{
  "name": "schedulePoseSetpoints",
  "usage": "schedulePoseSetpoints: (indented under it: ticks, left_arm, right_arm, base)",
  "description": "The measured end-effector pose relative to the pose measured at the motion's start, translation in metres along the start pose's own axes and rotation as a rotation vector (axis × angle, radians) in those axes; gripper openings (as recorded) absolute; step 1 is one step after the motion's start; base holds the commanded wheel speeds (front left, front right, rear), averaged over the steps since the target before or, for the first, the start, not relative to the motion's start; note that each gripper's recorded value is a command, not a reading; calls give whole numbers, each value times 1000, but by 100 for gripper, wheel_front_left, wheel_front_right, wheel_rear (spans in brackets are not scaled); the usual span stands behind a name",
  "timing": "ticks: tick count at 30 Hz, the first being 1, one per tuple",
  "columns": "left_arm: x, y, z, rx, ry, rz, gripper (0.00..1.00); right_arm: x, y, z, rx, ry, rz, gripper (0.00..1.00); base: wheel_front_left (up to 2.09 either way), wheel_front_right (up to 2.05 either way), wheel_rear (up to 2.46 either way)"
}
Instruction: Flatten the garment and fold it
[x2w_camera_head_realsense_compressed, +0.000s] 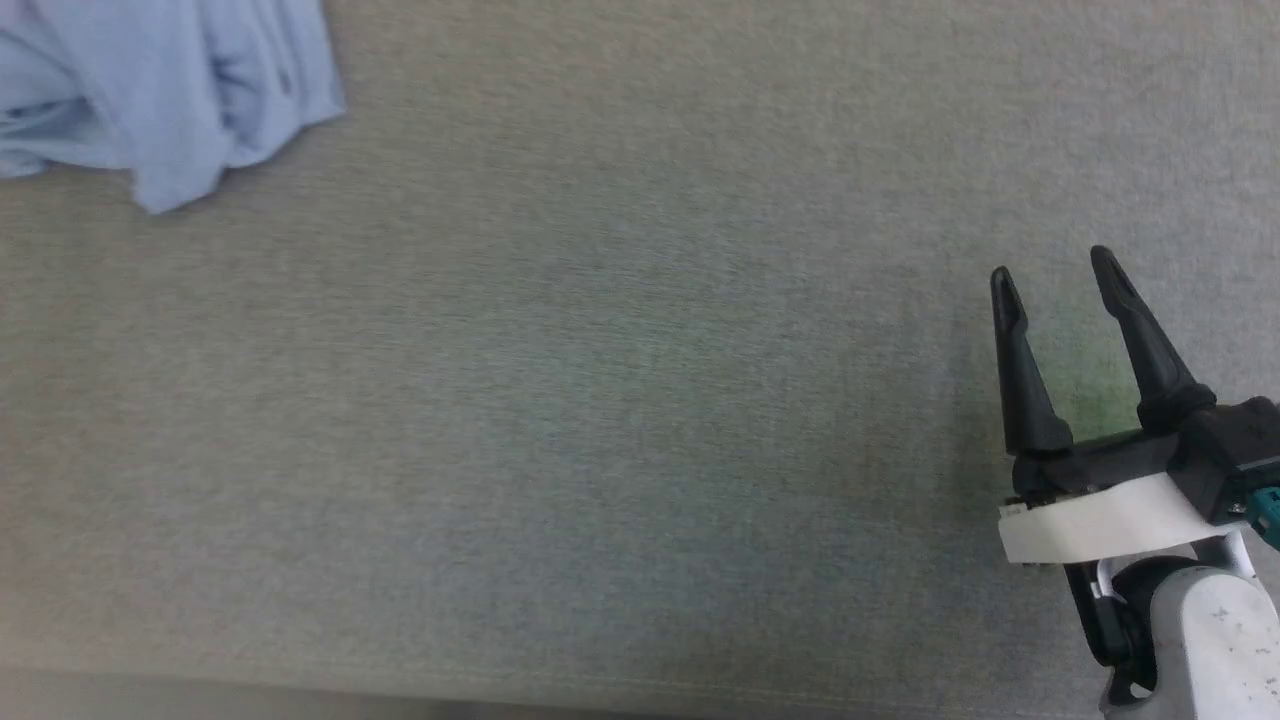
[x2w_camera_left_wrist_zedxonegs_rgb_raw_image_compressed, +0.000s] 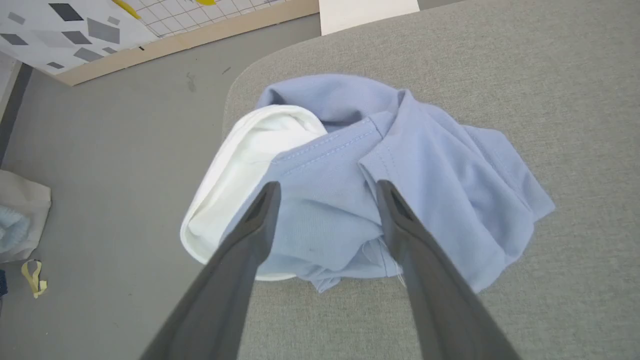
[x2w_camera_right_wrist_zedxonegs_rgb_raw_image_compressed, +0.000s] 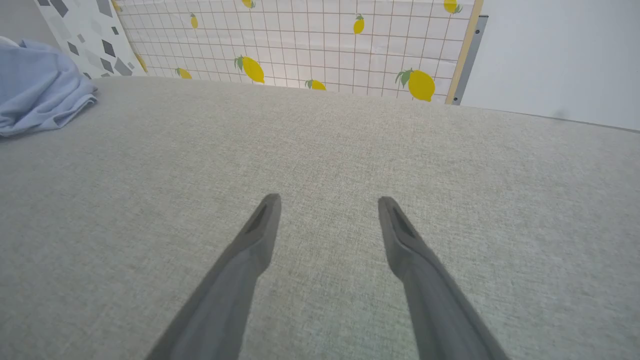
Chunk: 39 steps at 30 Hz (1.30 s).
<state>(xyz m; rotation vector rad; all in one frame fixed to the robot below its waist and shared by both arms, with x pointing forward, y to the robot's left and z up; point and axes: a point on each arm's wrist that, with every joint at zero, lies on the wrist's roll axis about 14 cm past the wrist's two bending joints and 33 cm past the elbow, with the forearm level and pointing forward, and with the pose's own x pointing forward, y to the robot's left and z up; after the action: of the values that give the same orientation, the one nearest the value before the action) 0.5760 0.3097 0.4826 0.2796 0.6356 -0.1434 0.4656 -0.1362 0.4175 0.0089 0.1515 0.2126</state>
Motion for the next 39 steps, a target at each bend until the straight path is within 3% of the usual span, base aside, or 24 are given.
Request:
schedulePoseSetpoints:
  ticks: [5, 9, 13, 14, 15, 23, 28, 34, 39]
  left_arm:
    - [38, 6, -28, -20, 175, -11, 100]
    - [61, -1, -64, 36, 331, -28, 100]
    - [79, -10, -78, 51, 365, -51, 100]
    - [82, -11, -79, 49, 367, -56, 16]
    - [84, -14, -80, 45, 368, -67, 0]
    - [79, -14, -67, 36, 267, -65, 0]
    - [58, -9, -34, 98, 120, -40, 0]
    - [-9, -3, 93, 128, -333, -1, 0]
    - [-76, -30, 178, 154, -635, -43, 0]
  right_arm:
    - [-4, -16, -24, 3, 47, -50, 100]
    - [-11, -29, -41, -2, 91, -91, 100]
    - [-17, -38, -51, -10, 112, -119, 100]
    - [-18, -39, -52, -12, 113, -122, 100]
    - [-18, -40, -53, -16, 116, -125, 100]
    - [-20, -37, -49, -22, 123, -117, 100]
    - [-25, -31, -39, -18, 118, -104, 100]
    - [-39, -18, -12, 2, 78, -79, 100]
    - [-48, -10, 18, 10, 11, -62, 100]
  base:
    - [0, 0, 0]
    - [0, 0, 0]
    - [0, 0, 0]
    - [0, 0, 0]
    - [0, 0, 0]
    - [0, 0, 0]
    - [0, 0, 0]
    - [0, 0, 0]
    - [0, 0, 0]
